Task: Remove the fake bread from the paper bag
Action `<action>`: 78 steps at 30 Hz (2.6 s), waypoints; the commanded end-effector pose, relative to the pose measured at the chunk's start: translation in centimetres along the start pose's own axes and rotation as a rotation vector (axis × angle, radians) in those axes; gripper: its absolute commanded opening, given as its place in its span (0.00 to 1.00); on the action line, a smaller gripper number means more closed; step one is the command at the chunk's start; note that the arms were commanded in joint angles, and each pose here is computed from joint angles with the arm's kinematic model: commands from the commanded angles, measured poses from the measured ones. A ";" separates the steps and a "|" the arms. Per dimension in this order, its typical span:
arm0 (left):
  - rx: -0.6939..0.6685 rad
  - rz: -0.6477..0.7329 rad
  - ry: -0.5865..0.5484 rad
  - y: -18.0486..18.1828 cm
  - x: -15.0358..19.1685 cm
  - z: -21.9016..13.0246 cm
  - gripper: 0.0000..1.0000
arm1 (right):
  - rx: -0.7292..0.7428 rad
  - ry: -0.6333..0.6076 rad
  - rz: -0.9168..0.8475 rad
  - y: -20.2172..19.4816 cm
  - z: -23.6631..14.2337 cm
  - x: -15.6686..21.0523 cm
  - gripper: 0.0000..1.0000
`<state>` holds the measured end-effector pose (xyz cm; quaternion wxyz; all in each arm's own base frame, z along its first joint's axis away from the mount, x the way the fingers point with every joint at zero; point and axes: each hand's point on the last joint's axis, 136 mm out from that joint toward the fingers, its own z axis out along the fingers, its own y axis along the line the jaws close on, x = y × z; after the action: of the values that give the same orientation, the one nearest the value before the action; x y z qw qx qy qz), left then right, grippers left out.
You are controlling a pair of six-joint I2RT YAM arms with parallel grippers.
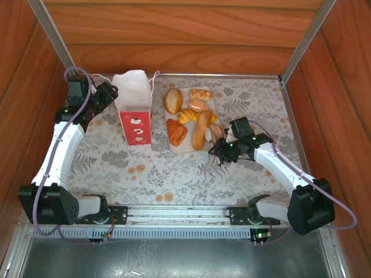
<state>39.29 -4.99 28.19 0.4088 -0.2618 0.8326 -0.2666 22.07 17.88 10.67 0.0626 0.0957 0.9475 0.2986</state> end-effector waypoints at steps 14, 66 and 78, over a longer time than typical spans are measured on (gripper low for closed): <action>0.027 0.001 0.009 -0.4 0.1 0.0 0.68 | -0.027 -0.043 -0.022 1.9 -2.9 0.2 0.33; 0.078 0.027 0.048 -1.4 1.4 0.6 0.67 | 0.011 0.046 -0.074 3.3 -1.3 -0.1 0.27; 0.081 0.051 0.051 -1.3 1.6 0.5 0.67 | -0.068 -0.143 -0.065 5.5 -3.0 0.1 0.19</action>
<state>39.22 -6.57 27.74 0.4000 -0.2348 0.8362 -0.2927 21.46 19.82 15.21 0.1139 0.0692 0.9428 0.3054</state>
